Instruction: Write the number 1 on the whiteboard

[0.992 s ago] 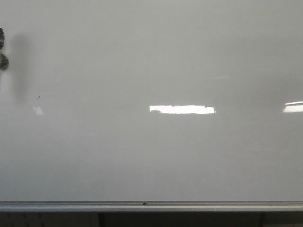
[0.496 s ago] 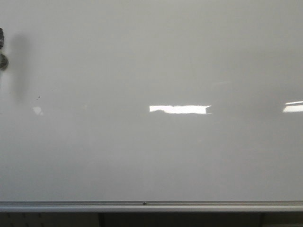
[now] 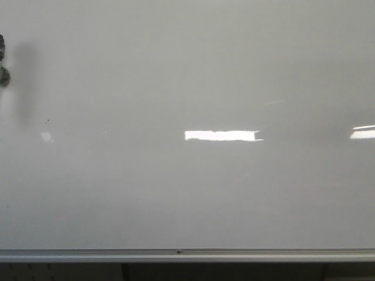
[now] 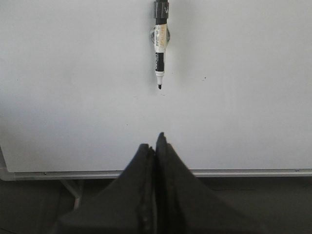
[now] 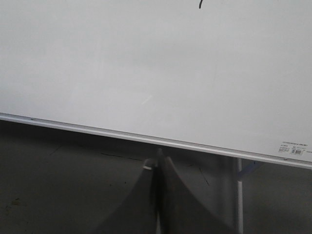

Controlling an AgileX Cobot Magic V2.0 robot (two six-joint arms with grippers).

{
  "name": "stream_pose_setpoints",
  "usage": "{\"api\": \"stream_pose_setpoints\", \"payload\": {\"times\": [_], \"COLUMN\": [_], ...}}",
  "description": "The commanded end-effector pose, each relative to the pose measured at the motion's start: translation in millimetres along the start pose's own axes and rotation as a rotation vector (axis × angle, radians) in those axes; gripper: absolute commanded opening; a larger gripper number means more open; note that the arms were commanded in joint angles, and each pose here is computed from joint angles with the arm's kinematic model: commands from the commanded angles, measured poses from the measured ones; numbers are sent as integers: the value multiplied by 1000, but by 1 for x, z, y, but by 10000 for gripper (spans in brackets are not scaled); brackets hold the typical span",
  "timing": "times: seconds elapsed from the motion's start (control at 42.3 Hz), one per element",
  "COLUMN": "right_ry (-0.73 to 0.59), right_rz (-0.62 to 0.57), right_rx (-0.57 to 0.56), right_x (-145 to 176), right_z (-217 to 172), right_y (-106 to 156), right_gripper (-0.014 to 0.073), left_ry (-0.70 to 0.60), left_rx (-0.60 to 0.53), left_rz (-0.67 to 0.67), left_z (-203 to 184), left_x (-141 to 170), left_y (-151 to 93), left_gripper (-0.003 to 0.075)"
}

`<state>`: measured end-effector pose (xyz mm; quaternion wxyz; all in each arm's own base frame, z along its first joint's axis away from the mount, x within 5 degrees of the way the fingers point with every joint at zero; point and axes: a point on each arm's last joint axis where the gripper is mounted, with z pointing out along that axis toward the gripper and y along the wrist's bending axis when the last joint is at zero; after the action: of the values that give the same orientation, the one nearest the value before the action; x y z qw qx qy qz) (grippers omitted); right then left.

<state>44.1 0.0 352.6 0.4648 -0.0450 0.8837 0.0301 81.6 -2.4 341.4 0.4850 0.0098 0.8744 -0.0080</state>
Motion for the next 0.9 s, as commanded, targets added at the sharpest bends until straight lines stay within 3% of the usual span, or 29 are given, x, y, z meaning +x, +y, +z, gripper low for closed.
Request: {"api": "stream_pose_setpoints", "payload": {"times": [0.0, 0.402, 0.638, 0.874], "right_ry": [-75, -75, -75, -75], "right_rz": [-4, -4, -4, -4], "right_rx": [15, 15, 16, 16], "right_x": [-10, -10, -10, -10], "right_z": [-4, -4, -4, -4], "right_y": [-1, -1, -1, -1], "right_gripper": [-96, -96, -96, -96], "left_ry": [-87, -87, -239, -408], "left_rx": [6, 8, -5, 9], "left_rz": [-7, -6, 19, 24], "left_z": [-5, -5, -23, -3], "left_x": [-12, -12, 14, 60], "left_y": [-1, -1, 2, 1], "left_gripper": [-20, -20, -20, -20]}}
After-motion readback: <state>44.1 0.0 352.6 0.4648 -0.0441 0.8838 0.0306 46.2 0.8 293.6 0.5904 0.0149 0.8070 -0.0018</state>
